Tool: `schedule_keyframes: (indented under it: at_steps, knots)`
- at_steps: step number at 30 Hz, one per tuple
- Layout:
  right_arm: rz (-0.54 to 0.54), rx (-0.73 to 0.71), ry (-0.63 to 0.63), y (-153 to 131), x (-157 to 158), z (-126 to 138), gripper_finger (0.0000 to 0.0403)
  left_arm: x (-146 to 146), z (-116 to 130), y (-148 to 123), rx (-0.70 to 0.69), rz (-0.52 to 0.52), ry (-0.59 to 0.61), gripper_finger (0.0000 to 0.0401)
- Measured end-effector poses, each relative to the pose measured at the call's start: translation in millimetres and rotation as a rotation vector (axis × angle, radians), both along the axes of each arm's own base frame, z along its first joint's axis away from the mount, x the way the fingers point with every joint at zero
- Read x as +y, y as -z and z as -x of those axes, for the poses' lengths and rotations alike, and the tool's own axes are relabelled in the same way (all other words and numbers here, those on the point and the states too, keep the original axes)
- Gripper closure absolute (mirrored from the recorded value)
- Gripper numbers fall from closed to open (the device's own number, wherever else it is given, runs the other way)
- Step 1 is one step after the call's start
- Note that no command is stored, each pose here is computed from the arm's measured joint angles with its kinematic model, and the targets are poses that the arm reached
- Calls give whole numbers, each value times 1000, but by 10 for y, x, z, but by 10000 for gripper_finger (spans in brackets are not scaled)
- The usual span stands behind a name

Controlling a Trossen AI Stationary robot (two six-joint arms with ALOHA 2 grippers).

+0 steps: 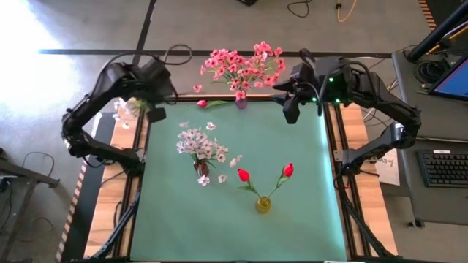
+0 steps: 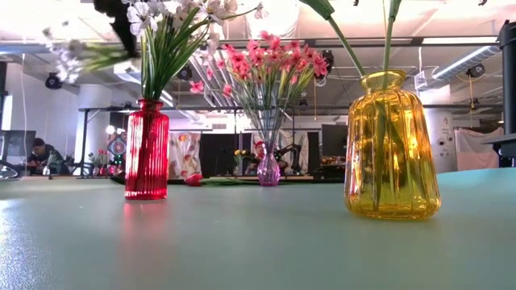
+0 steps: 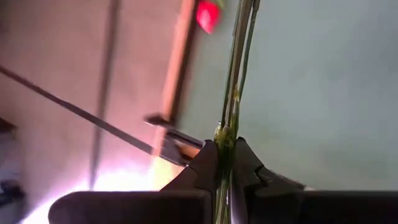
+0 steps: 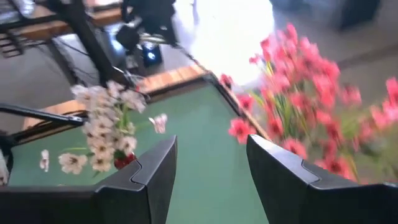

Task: Sort flowers into vase by color
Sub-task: Put the white flower into the red flower vase

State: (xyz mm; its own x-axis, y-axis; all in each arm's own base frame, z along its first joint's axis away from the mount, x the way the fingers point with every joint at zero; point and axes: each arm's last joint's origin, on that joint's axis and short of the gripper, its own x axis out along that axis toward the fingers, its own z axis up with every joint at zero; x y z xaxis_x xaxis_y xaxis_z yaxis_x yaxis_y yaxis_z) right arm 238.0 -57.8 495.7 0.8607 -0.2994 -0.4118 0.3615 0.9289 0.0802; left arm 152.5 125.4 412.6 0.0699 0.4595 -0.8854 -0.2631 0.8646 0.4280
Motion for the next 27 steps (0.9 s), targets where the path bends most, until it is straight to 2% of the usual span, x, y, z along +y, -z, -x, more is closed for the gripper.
schedule_keyframes:
  at_steps: [6, 11, 15, 19, 22, 27]
  knots:
    - [62, -8, -98, 27, -17, -163, 216, -230, -33, -463, -154, -120, 100, 401]
    - [63, 34, -189, 133, -32, -326, 216, -442, 0, -740, -266, -177, 197, 401]
    - [148, 57, -291, 164, -24, -386, 216, -634, -1, -866, -339, -186, 287, 401]
    - [196, -2, -272, 45, -28, -368, 216, -853, -131, -882, -374, -163, 415, 401]
    - [173, -93, -240, -97, -29, -337, 216, -1021, -364, -824, -322, -201, 478, 401]
    - [48, -194, -202, -250, -17, -315, 216, -1231, -815, -686, -114, -405, 565, 401]
